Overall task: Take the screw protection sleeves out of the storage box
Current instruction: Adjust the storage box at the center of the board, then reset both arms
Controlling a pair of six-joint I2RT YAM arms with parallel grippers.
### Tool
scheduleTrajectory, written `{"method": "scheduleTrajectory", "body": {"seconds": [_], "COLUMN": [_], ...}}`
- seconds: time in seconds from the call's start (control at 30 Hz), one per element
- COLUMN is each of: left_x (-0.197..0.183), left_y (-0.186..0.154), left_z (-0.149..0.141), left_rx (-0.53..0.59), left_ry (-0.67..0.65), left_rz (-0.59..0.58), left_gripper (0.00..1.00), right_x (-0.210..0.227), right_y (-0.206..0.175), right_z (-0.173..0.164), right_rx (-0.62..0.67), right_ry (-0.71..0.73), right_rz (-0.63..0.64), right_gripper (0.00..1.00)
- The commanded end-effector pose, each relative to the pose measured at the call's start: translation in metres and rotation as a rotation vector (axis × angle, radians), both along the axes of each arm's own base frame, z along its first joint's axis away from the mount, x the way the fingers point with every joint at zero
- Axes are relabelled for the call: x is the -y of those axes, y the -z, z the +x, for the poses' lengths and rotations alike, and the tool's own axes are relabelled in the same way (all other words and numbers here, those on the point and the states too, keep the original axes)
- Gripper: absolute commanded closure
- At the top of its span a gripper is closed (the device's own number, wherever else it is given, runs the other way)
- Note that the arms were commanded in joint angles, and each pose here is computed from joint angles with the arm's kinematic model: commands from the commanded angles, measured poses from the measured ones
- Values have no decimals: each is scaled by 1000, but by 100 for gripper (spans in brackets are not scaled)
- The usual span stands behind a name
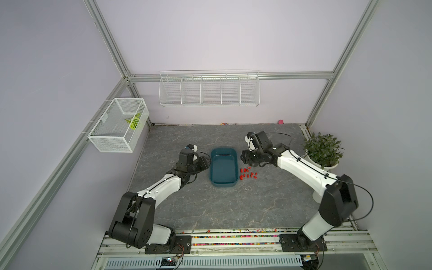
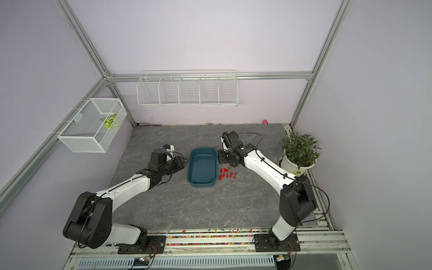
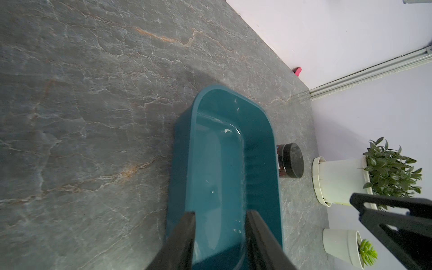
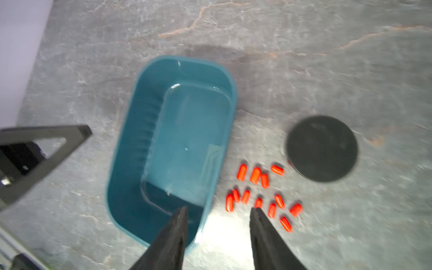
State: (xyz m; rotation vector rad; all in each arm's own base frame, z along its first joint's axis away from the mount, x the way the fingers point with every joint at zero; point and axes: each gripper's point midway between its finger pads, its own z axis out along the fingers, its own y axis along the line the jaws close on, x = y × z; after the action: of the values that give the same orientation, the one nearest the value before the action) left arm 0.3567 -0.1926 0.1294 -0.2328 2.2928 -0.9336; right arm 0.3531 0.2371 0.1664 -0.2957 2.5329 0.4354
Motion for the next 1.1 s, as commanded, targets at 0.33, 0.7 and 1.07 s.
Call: {"method": "scheduleTrajectory", "body": {"seconds": [0.33,0.7,1.07], "left_x": [-36,-126,-220], "left_y": [-59,-90,-79], "left_z": [3,-4,-11], "left_rx": [179,406,524], "left_ry": [-44,-375,-662], "left_rz": [252,593,669], "left_gripper": [53,46,27], "right_x": [97,165,189], "right_y": [-24,-28,-11], "right_z": [-15,-24,-16], "right_rx": [315,389,451], "right_ry": [224,395,347], "right_rz": [-213,-311,-342], "right_gripper": [41,1,1]}}
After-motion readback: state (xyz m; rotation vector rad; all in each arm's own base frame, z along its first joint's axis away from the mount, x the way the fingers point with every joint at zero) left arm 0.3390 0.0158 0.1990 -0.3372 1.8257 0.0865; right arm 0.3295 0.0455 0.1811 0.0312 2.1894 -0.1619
